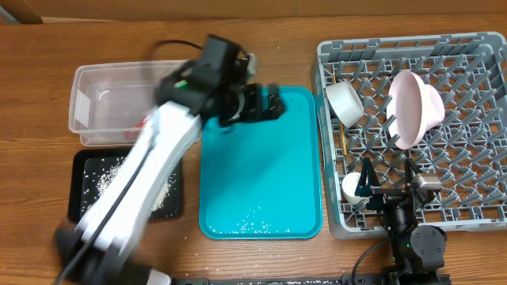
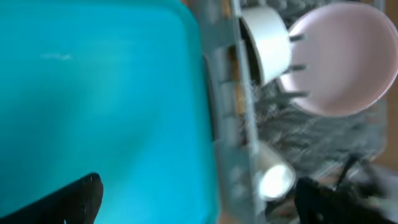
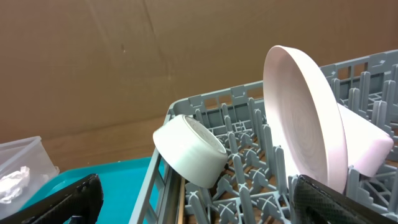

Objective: Sort waste into correct bins and load items into the dishwasher

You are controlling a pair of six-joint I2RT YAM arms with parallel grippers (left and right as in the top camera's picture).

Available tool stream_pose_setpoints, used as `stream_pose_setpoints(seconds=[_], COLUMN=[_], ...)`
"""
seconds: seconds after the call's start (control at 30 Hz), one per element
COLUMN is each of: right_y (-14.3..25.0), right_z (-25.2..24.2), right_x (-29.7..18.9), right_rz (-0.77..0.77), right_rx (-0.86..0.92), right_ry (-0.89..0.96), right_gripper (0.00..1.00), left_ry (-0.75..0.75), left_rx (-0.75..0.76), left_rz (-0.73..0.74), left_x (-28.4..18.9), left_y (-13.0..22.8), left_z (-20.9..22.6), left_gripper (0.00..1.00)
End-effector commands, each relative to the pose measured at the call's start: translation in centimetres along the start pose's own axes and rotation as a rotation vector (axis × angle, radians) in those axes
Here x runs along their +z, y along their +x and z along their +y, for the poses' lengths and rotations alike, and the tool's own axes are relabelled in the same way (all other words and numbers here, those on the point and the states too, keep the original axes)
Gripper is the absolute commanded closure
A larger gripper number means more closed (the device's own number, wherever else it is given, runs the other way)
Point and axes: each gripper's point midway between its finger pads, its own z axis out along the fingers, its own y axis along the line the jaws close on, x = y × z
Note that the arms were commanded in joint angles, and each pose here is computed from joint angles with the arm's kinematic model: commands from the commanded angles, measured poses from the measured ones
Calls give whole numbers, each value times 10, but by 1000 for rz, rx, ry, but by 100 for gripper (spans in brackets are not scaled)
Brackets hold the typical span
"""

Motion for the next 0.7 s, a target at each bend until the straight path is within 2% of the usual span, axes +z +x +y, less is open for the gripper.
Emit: stream_pose_setpoints(seconds=[0.0,0.03,0.13,0.2,0.43,0.53,0.67], right_y=[2,2,2,2,2,2,2], right_z=[-2,-2,-2,-2,-2,-2,-2], right_x=[0,0,0,0,0,0,0], right_rz=[-4,-4,-4,-4,-4,-4,-5], right_rx=[0,0,0,0,0,0,0], right_ry=[6,6,6,6,6,6,6], right_gripper=[0,0,0,0,0,0,0], left_ry=[-344,-408,-414,-395,-360,-371,-397], left_rx=[158,148,154,160,170,167,256], left_rz=[-224,-262,-332,-375,-453,-434,-439], left_x=[-91,-130,-187,-207,-245,-249,-248], left_y=[-2,20,60,75,114,128,124], left_z=[40,49,51,50,52,58,59], left_gripper=[0,0,0,0,0,0,0])
